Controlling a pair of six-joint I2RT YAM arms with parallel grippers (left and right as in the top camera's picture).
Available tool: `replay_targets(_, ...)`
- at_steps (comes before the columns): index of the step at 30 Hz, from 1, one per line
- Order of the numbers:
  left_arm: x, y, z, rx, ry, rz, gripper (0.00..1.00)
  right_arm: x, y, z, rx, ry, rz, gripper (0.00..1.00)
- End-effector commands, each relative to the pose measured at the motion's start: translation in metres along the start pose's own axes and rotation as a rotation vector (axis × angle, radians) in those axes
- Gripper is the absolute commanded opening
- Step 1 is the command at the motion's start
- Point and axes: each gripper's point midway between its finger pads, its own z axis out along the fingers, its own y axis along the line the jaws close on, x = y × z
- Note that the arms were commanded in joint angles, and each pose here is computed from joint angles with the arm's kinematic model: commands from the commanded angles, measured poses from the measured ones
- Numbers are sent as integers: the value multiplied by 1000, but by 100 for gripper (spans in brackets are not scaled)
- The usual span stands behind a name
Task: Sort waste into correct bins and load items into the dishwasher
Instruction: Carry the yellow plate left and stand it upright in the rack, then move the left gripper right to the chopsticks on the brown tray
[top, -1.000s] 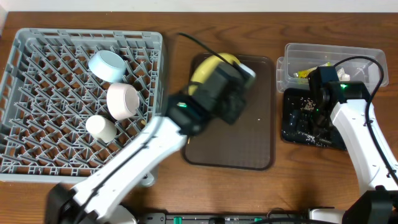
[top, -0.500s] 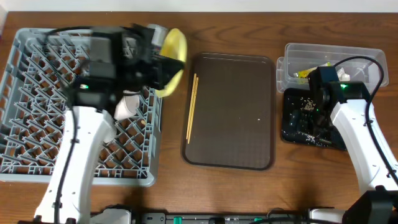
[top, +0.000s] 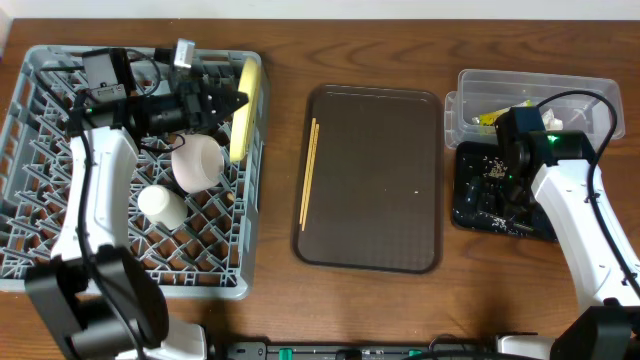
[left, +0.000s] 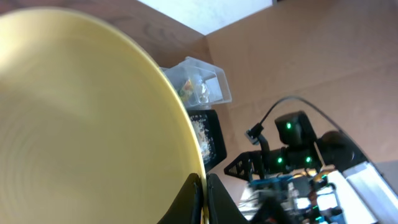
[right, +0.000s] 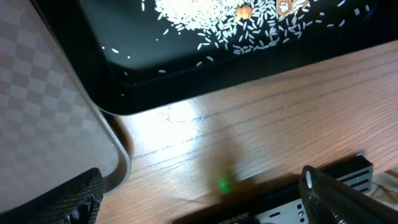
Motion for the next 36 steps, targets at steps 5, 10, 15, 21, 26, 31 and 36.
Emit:
replay_targets(5, -5, 25, -12, 39, -21, -96, 6, -2, -2, -2, 3, -7, 5, 98)
replay_targets(10, -6, 36, -15, -13, -34, -108, 17, -2, -2, -2, 3, -7, 5, 98)
replay_targets(15, 9, 90, -25, -332, -25, -199, 71, -2, -2, -2, 4, -5, 5, 98)
replay_targets(21, 16, 93, -32, -410, -9, -176, 78, -2, -2, -2, 5, -4, 4, 98)
replay_targets(26, 9, 71, -42, -451, -47, -97, 83, -2, -2, -2, 5, -4, 4, 98)
replay_targets(31, 9, 36, -61, -570, -103, 17, 84, -3, -2, -2, 3, -8, 5, 99)
replay_targets(36, 27, 5, -52, -701, -73, 137, 84, -9, 3, -2, -19, -34, 9, 99)
